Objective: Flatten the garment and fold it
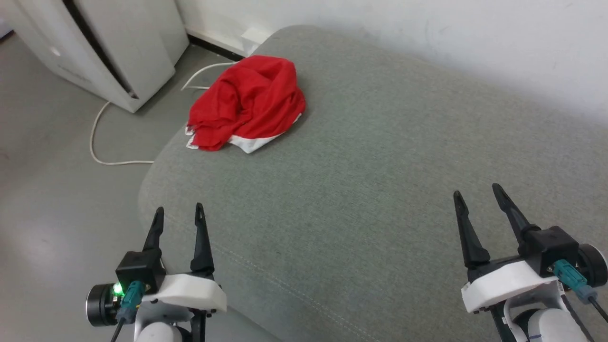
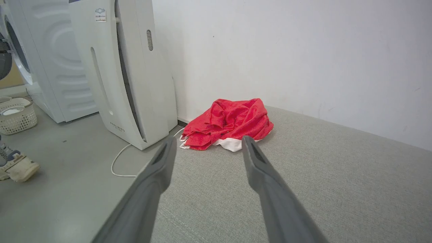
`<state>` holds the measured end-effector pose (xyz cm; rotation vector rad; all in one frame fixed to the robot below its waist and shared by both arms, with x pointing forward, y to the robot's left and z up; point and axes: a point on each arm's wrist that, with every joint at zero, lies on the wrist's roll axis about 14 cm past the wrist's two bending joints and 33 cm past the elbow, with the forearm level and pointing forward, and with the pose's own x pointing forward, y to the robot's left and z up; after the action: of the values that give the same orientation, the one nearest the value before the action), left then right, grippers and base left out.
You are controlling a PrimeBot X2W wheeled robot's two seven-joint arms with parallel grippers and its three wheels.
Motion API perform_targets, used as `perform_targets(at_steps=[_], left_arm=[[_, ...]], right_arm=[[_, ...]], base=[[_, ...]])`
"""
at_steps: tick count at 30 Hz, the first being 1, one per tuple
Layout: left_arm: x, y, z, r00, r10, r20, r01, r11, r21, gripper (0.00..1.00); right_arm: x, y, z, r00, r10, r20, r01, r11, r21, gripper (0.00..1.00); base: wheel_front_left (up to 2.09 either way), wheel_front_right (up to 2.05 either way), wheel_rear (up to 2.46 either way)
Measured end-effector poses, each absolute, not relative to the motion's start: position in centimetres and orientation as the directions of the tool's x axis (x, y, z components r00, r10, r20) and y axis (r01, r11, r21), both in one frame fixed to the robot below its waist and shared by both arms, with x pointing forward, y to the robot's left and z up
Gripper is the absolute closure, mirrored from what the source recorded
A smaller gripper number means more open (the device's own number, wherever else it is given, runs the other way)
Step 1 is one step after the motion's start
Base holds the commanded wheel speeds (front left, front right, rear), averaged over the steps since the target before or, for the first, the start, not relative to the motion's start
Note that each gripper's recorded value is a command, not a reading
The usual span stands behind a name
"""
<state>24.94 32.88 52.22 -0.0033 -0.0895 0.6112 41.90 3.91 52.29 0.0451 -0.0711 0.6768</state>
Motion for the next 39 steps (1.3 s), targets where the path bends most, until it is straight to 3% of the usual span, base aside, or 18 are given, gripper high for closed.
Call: perform_targets(at_steps=[22, 27, 33, 39], left_arm=[[22.0, 35.2, 53.3, 0.734, 0.667, 0.124, -0.662, 0.745, -0.085, 0.00], [25.9, 35.6, 54.6, 0.788, 0.601, 0.137, -0.591, 0.799, -0.105, 0.00], [34.0, 37.7, 58.5, 0.847, 0.510, 0.149, -0.499, 0.860, -0.104, 0.00], [41.0, 39.2, 57.3, 0.893, 0.450, 0.009, -0.448, 0.889, -0.092, 0.00]], right_arm=[[41.8, 7.9, 52.1, 0.710, 0.697, 0.099, -0.703, 0.710, 0.044, 0.00], [42.4, 8.3, 51.8, 0.706, 0.703, 0.085, -0.707, 0.707, 0.033, 0.00], [44.2, 9.7, 52.3, 0.693, 0.712, 0.113, -0.717, 0.697, 0.008, 0.00], [46.7, 9.1, 50.4, 0.716, 0.691, 0.103, -0.697, 0.716, 0.041, 0.00]], base=[[0.00, 0.00, 0.00], [0.00, 0.00, 0.00], [0.00, 0.00, 0.00], [0.00, 0.00, 0.00]])
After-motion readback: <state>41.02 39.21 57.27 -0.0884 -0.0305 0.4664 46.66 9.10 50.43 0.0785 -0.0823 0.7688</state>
